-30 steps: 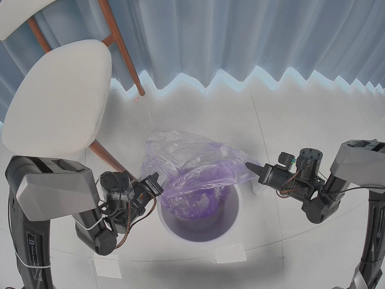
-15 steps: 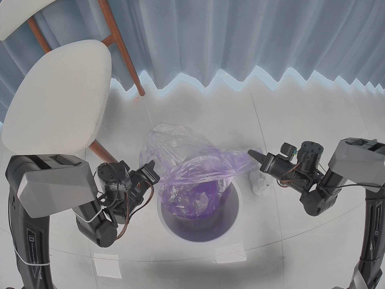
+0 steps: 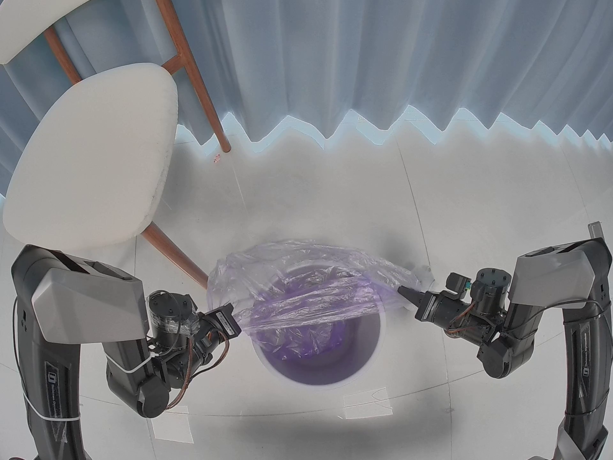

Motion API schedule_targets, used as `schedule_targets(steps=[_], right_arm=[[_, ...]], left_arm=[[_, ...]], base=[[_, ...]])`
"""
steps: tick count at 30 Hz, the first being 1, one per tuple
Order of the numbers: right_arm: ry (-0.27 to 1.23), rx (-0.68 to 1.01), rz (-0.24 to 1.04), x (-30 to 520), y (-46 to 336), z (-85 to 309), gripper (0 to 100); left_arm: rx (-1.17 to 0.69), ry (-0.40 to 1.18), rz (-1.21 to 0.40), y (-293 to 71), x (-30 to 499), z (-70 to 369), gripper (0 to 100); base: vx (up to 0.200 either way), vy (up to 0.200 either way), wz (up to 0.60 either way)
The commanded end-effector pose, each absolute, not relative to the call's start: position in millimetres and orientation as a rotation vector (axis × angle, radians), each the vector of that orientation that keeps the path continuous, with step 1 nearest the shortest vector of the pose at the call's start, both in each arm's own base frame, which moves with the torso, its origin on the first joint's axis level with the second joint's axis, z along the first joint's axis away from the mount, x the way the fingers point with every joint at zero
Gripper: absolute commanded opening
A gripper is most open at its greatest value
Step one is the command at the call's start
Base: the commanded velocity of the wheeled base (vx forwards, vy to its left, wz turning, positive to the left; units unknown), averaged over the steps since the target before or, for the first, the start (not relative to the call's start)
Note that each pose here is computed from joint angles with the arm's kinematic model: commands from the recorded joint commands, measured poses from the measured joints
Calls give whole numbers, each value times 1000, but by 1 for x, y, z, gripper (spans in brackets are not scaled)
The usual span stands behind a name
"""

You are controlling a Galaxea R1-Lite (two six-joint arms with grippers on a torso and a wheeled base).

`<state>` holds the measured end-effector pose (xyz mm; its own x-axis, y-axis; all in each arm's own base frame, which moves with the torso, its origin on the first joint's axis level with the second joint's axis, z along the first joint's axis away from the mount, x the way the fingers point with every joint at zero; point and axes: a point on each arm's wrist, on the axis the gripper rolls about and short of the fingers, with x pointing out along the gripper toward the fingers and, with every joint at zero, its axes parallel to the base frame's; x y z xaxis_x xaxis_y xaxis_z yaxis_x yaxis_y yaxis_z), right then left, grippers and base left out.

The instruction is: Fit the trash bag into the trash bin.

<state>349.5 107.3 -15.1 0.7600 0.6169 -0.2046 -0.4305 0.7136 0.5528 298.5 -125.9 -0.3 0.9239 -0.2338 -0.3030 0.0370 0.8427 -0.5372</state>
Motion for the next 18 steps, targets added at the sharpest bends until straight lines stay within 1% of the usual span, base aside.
schedule_targets(steps=[1,2,7,9,13,18], right_arm=[[426,505,587,341,105,-21,0],[424,505,588,340,104,-20,0],[396,517,607,318,100,16,0],[399,510,610,308,99,23,0],[446,502,616,286,98,26,0],[505,506,606,274,96,20,0]], left_arm=[[-538,405,-142,-124,290,-4,0],[-538,405,-143,-125,289,-4,0],[-519,416,-188,-130,268,11,0],[-509,438,-204,-132,257,12,0],[-480,498,-205,-132,243,6,0],[-474,508,-204,-132,243,3,0]], base=[[0,0,0],[0,0,0],[0,0,0],[0,0,0],[0,0,0],[0,0,0]])
